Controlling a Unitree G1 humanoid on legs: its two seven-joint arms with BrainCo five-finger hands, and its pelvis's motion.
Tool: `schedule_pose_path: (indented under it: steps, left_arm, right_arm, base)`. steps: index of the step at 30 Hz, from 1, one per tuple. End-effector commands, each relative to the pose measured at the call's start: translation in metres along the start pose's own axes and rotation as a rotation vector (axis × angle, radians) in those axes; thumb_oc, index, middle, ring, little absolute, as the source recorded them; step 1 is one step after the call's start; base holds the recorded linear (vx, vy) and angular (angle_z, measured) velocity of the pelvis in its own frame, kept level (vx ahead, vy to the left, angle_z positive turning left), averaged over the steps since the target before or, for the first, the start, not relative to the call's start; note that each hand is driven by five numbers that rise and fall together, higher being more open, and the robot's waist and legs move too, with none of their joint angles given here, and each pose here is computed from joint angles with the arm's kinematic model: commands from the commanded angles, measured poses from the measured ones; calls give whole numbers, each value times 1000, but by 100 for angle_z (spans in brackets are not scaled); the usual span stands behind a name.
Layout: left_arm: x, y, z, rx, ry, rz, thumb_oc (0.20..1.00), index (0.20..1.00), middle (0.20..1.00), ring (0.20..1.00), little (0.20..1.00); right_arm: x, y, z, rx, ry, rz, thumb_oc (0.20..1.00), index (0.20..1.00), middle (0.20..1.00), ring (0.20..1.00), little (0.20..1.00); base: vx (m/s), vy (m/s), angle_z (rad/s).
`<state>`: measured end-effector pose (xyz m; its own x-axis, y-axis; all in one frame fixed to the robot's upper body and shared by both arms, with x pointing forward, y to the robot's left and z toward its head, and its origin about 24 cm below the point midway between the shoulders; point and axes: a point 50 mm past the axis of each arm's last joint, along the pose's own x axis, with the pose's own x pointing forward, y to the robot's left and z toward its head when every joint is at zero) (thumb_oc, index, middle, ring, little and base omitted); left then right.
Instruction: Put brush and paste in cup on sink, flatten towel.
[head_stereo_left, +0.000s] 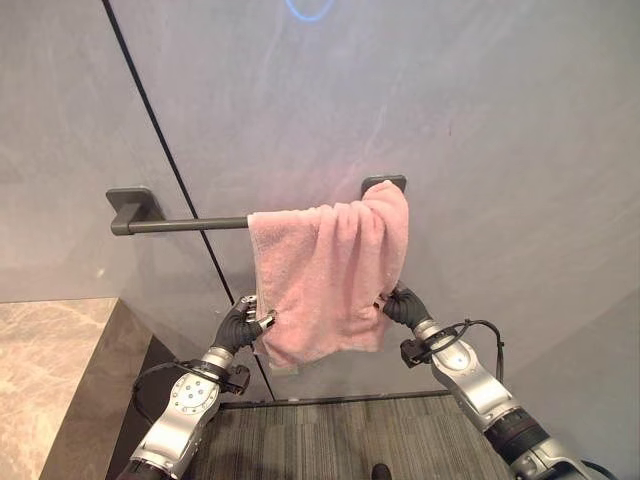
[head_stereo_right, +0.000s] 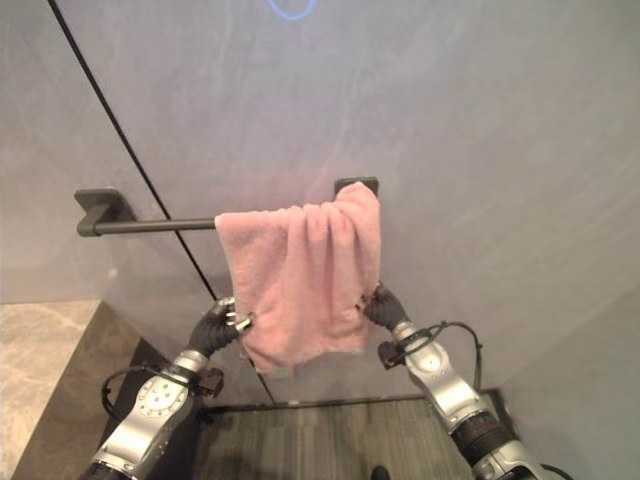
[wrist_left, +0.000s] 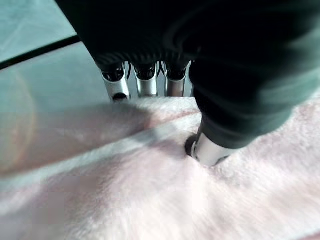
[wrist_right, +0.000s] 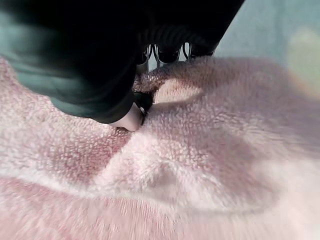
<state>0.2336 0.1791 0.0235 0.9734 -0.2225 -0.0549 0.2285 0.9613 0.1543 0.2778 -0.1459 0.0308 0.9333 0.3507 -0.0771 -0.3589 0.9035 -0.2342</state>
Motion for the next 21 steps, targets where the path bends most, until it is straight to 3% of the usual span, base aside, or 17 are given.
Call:
schedule_pose_path:
  steps: [1,10,21]
  left_arm:
    - [6,17,14,21,-61,39,200,200,200,200,200]
    - [6,24,35,72,-148,51,200,200,200,200,200]
    - [-6,43,104,15,-498,206,200,200,200,200,200]
  right_arm:
    - [22,1,35,75,-156,-7,200,200,200,200,200]
    - [30,4,66,61,-278,20,200,200,200,200,200]
    - [15,13,164,50,-721,73,200,200,200,200,200]
  base:
    - [4,2,6]
    - [0,1,1]
    - [-1,1,1]
